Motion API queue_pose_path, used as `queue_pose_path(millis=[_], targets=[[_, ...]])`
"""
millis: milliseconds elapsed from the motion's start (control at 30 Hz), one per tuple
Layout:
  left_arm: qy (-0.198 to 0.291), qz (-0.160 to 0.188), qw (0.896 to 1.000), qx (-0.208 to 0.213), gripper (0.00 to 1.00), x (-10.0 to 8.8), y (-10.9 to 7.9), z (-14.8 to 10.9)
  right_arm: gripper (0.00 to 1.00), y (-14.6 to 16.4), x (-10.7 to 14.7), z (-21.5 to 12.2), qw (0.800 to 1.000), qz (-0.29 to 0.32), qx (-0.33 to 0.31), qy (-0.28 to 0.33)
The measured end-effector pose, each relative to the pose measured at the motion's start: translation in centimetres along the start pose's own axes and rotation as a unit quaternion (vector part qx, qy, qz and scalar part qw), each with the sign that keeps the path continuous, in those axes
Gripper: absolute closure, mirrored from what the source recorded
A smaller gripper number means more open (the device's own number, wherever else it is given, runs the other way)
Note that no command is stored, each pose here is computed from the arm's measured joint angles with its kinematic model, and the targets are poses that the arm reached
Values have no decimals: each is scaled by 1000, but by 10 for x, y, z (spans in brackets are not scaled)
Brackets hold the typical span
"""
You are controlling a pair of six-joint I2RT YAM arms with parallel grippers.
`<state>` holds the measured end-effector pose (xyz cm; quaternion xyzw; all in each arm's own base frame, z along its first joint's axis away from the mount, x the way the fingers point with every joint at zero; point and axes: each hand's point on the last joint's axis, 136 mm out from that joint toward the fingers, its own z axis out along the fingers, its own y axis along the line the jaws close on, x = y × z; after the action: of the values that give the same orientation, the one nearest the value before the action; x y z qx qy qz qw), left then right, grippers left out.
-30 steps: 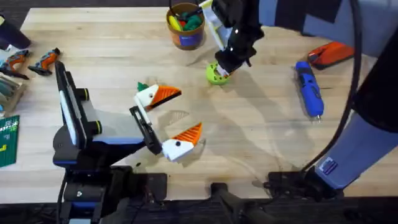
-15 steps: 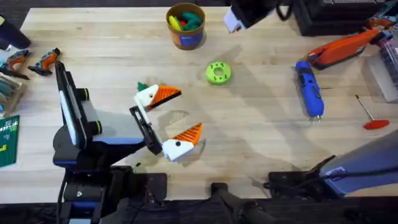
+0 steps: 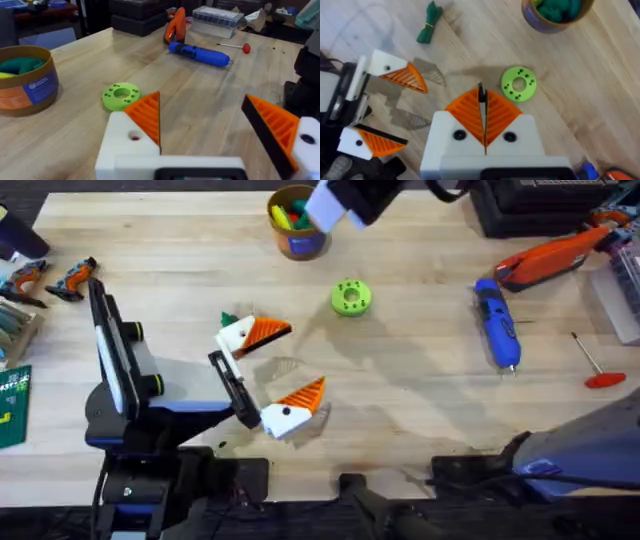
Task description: Pick up the gripper from the table and insert it into the empty holder that is missing its gripper. Then pick up a screw, insert it into the mounting hole, and use the screwdriver to tighten it. Finally, clean up the table by picking up the vegetable and placing it into the bucket.
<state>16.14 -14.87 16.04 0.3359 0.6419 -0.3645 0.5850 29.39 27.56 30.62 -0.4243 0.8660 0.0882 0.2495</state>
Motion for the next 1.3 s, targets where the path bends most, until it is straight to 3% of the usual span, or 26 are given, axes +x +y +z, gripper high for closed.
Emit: queue_pose_path(millis=[333,533,1300], targets=[[0,0,1000,0,16,0,0,0,995,81,-1,18,988,-139,-68,22],[0,0,1000,0,14,0,0,0,995,108,3,25,976,-190,-101,30],[0,0,1000,0,15,0,0,0,995,124,6,52,963,-233,-125,50]])
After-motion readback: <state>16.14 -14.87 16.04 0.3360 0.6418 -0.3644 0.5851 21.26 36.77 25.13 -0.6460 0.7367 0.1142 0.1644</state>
